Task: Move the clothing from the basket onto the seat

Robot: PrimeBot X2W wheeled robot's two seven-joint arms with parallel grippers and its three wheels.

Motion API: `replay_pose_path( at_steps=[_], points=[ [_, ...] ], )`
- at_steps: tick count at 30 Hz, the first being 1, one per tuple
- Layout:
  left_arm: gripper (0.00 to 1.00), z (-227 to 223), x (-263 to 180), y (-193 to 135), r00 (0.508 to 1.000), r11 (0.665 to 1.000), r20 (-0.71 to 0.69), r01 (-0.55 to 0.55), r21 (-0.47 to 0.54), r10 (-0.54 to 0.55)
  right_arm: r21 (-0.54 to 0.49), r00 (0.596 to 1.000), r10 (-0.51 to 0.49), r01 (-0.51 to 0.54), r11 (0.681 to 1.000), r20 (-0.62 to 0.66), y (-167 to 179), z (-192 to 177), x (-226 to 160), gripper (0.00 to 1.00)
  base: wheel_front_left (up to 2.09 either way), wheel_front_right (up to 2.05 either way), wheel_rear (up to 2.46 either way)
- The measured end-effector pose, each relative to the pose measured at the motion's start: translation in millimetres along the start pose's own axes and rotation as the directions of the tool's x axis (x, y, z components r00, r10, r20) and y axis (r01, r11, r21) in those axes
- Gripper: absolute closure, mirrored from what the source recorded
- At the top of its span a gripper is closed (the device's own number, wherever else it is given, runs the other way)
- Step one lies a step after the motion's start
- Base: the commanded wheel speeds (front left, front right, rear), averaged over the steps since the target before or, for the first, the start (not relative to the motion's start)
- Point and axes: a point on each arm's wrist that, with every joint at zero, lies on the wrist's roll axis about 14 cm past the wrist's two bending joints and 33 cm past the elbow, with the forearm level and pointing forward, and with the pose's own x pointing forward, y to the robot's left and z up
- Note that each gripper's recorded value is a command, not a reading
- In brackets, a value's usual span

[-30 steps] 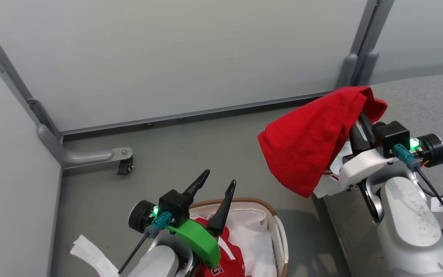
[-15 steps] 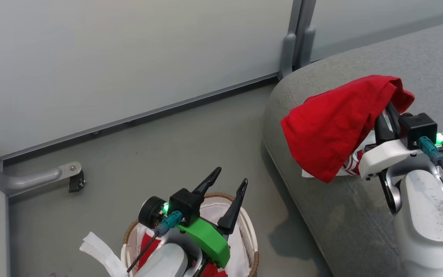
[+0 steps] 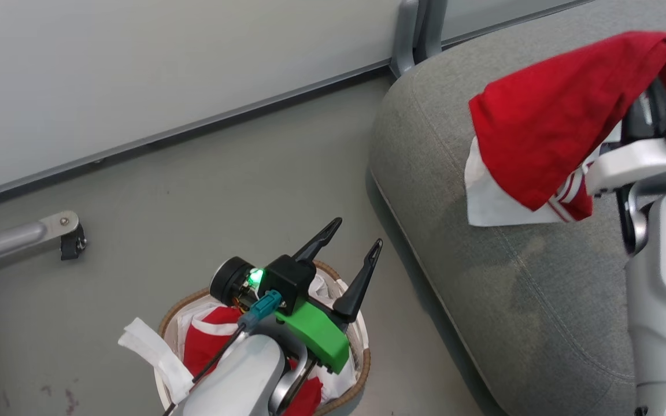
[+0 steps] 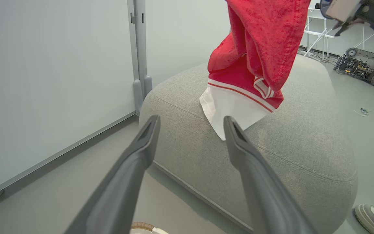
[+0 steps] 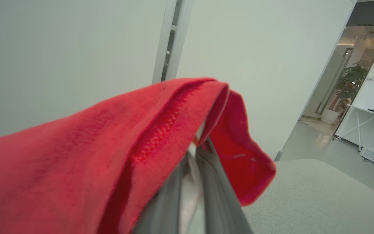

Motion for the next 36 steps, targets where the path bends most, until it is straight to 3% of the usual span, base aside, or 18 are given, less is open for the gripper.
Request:
replay_pose_path(
  at_steps=[8,15,23,27,33,34,35,36],
  points=[
    [0.0,-6,11,33,1.0,1.0,0.017,-0.006,0.007,0.006,-0.109,0.991,-0.065,0.078,0.991,0.12,-31,36,75,1.0,0.0,0.0,0.0],
    [0.0,-31,18,74,1.0,1.0,0.0,-0.029,0.002,0.029,-0.202,0.992,-0.08,0.1,0.974,0.101,-34,13,127,1.0,0.0,0.0,0.0],
    [0.0,-81,13,113,0.995,0.994,-0.056,-0.085,-0.065,0.082,-0.261,0.99,-0.077,0.044,0.964,-0.118,-15,-98,137,1.0,0.0,0.0,0.0],
    [0.0,-107,6,123,0.99,0.988,-0.096,-0.113,-0.103,0.103,-0.267,0.96,-0.066,-0.01,0.964,-0.273,-1,-166,113,1.0,0.0,0.0,0.0],
    [0.0,-128,-5,137,0.979,0.977,-0.138,-0.166,-0.133,0.147,-0.248,0.908,-0.08,-0.027,0.968,-0.411,6,-222,75,1.0,0.0,0.0,0.0],
    [0.0,-128,-6,137,0.979,0.977,-0.141,-0.166,-0.13,0.148,-0.247,0.905,-0.079,-0.03,0.968,-0.418,6,-223,72,0.92,0.0,0.0,0.0],
    [0.0,-127,-6,137,0.979,0.978,-0.14,-0.168,-0.128,0.15,-0.247,0.905,-0.079,-0.03,0.969,-0.418,6,-223,70,0.69,0.0,0.0,0.0],
    [0.0,-126,-7,137,0.978,0.977,-0.14,-0.171,-0.127,0.153,-0.244,0.905,-0.078,-0.03,0.969,-0.418,6,-222,69,0.53,0.0,0.0,0.0]
  ],
)
